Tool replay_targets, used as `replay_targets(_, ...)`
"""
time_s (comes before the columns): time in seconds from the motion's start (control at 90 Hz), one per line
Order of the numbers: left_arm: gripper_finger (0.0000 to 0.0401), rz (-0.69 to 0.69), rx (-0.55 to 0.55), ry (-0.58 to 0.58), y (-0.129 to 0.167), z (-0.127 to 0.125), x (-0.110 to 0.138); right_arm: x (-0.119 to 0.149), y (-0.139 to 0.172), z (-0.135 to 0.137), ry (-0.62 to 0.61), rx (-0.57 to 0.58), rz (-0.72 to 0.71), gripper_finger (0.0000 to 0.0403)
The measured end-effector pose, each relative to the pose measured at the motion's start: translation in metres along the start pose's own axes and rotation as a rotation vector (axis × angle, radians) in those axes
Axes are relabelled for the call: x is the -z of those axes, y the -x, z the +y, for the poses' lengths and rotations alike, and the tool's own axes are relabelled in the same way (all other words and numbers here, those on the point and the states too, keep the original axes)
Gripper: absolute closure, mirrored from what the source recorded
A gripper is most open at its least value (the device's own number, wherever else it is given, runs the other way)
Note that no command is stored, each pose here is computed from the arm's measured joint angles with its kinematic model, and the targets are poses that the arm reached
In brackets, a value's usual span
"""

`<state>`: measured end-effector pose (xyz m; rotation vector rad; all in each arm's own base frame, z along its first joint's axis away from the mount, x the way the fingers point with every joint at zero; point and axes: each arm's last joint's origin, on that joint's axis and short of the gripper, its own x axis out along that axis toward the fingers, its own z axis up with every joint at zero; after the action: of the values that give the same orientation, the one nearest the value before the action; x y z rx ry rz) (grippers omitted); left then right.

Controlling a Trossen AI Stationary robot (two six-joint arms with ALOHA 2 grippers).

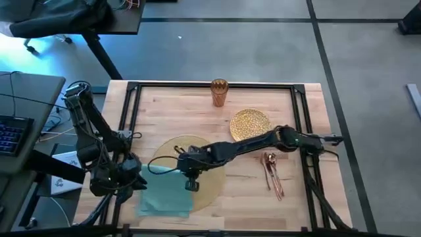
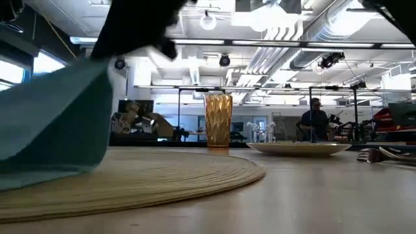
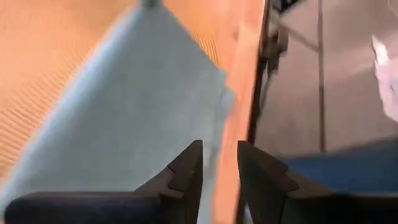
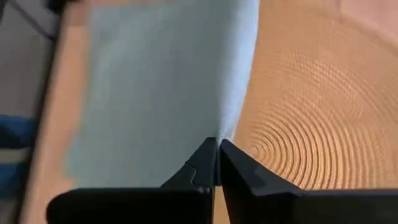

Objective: Set table place
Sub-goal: Fold the blue table napkin

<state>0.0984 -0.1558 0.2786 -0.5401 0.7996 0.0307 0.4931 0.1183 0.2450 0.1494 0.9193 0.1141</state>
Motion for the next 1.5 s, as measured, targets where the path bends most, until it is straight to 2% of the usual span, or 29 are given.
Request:
replay_targets(0.111, 0.0345, -0.07, -0.099, -0.023, -0.003, 0.009, -0.007, 0.005, 0.023, -0.005, -0.015, 0.067, 0.071, 0.0403)
replay_targets(0.2, 0.0355, -0.086, -0.158, -0.011, -0.007, 0.015, -0.013, 0.016, 0.025, -0.017, -0.028, 0.175, 0.171, 0.0403)
replay_targets(0.289, 0.036, -0.104, -0.187, -0.011, -0.011, 0.018, -0.02, 0.019, 0.023, -0.034, -0.046, 0.254, 0.196, 0.0403)
replay_targets(0.444, 0.0363, -0.095, -0.214, -0.032, -0.015, 0.022, -0.028, 0.025, 0.006, -0.06, -0.137, 0.235, 0.18, 0.0403)
replay_targets(0.589, 0.0363, -0.002, -0.188, -0.092, -0.019, 0.022, -0.03, 0.038, -0.002, -0.083, -0.26, 0.268, 0.229, 0.0396)
replay_targets(0.667, 0.0363, 0.047, -0.155, -0.155, -0.023, 0.019, -0.03, 0.041, -0.003, -0.094, -0.287, 0.24, 0.273, 0.0373)
replay_targets(0.767, 0.0363, 0.098, -0.103, -0.254, -0.031, 0.011, -0.027, 0.041, 0.002, -0.099, -0.283, 0.204, 0.296, 0.0323)
replay_targets(0.911, 0.0363, 0.135, -0.035, -0.39, -0.053, -0.005, -0.022, 0.039, 0.021, -0.086, -0.183, 0.167, 0.312, 0.0233)
replay_targets(0.989, 0.0359, 0.119, -0.069, -0.414, -0.068, -0.01, -0.017, 0.041, 0.029, -0.069, -0.119, 0.19, 0.283, 0.0198)
replay_targets(1.056, 0.0349, 0.107, -0.112, -0.429, -0.083, -0.012, -0.015, 0.054, 0.029, -0.052, -0.099, 0.204, 0.28, 0.0181)
replay_targets(1.167, 0.0318, 0.193, -0.121, -0.48, -0.107, -0.012, -0.009, 0.087, 0.025, -0.023, -0.137, 0.184, 0.251, 0.0178)
replay_targets(1.311, 0.0281, 0.283, -0.017, -0.599, -0.137, -0.019, 0.0, 0.128, 0.03, 0.009, -0.252, 0.123, 0.192, 0.0196)
replay_targets(1.4, 0.0272, 0.349, 0.002, -0.66, -0.156, -0.018, 0.008, 0.149, 0.032, 0.022, -0.318, 0.099, 0.186, 0.0207)
replay_targets(1.5, 0.0276, 0.423, -0.03, -0.663, -0.171, -0.011, 0.015, 0.158, 0.04, 0.037, -0.384, 0.076, 0.171, 0.0217)
